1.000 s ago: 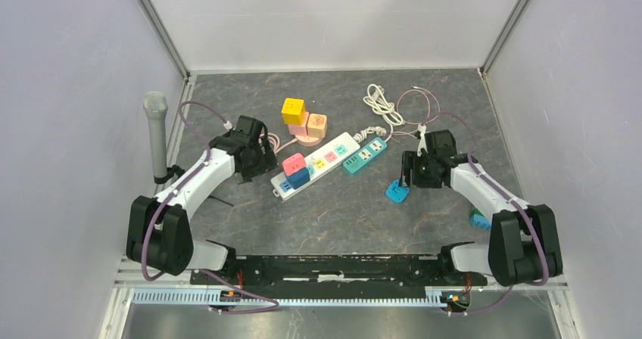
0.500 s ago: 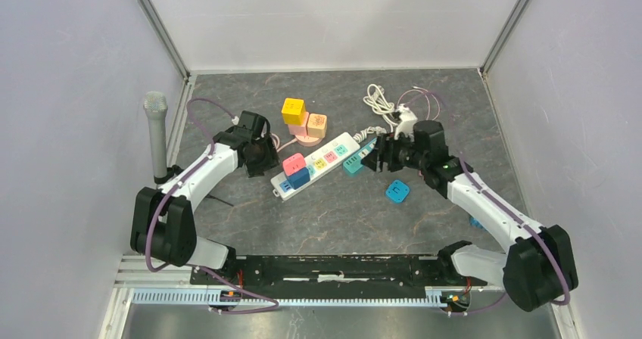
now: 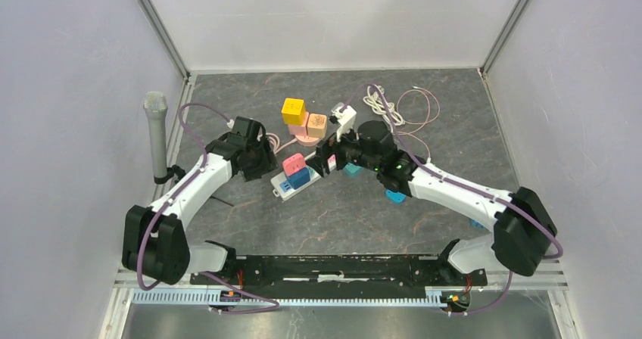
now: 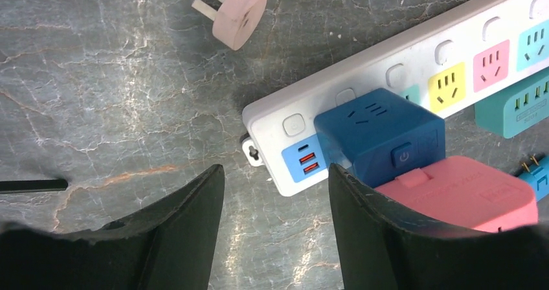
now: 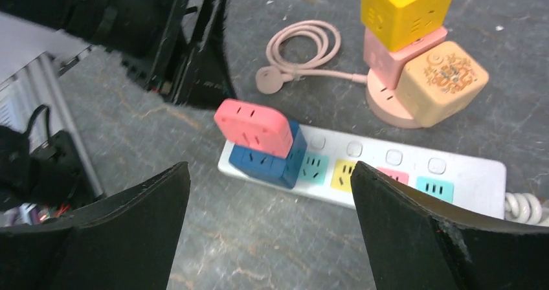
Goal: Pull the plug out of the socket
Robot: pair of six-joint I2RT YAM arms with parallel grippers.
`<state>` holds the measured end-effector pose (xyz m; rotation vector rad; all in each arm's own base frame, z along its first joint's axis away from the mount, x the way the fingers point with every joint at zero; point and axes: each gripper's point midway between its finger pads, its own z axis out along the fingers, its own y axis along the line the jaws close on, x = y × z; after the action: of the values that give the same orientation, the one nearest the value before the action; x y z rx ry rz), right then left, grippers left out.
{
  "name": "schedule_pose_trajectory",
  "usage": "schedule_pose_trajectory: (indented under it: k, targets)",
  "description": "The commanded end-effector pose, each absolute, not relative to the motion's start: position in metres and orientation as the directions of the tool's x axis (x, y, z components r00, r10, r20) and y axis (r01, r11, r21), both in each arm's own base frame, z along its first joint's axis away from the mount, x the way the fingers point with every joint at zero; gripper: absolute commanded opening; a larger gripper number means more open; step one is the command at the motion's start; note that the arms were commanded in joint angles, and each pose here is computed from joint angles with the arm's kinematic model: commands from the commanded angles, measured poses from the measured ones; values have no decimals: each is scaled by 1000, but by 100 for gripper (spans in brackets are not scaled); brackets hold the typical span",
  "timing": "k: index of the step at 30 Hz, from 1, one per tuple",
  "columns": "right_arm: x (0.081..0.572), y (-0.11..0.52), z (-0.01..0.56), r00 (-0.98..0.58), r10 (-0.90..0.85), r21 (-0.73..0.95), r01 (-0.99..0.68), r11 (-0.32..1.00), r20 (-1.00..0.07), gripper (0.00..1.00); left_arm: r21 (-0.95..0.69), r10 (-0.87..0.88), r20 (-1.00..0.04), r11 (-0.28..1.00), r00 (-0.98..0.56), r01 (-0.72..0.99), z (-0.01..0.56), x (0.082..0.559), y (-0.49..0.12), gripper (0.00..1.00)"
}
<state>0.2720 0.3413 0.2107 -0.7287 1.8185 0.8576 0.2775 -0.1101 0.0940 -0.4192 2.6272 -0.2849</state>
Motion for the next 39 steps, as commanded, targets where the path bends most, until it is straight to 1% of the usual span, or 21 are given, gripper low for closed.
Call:
schedule_pose_trajectory:
  k: [1,6,12,17,20,22,24,29,34,39]
  targets:
    - [301,356,237,-226,-65,115,-698,707,-972,98,-287,-373,-440,920,-817,-266,101,272,-106,68]
    - [298,379,227,-194,-127,32,-656,754,-973,98,-331,-407,-430,902,-806,-279,102,262,-108,69]
    - [288,410,212,-206,-168,22,-691,722,-964,98,-337,-429,-445,894,-786,-296,101,258,-104,70]
    - [293,415,196,-229,-203,2,-667,745,-952,98,-338,-432,-440,892,-788,-300,99,257,-104,70]
    - [292,421,188,-227,-223,-5,-689,724,-948,98,-366,-422,-440,890,-792,-271,103,256,-110,70]
    - [290,426,185,-228,-230,-2,-707,708,-946,98,-418,-407,-435,881,-803,-220,108,255,-120,71]
    - [289,429,180,-236,-236,4,-715,699,-943,94,-468,-394,-439,867,-808,-168,112,252,-130,72]
    - [287,437,174,-256,-237,27,-729,684,-937,90,-564,-374,-447,823,-813,-68,117,241,-147,74]
    - [291,438,174,-257,-227,38,-737,675,-940,86,-626,-403,-414,777,-816,-66,111,235,-156,75]
    - [297,435,175,-270,-192,75,-739,669,-944,78,-689,-447,-390,721,-805,-67,108,240,-166,74]
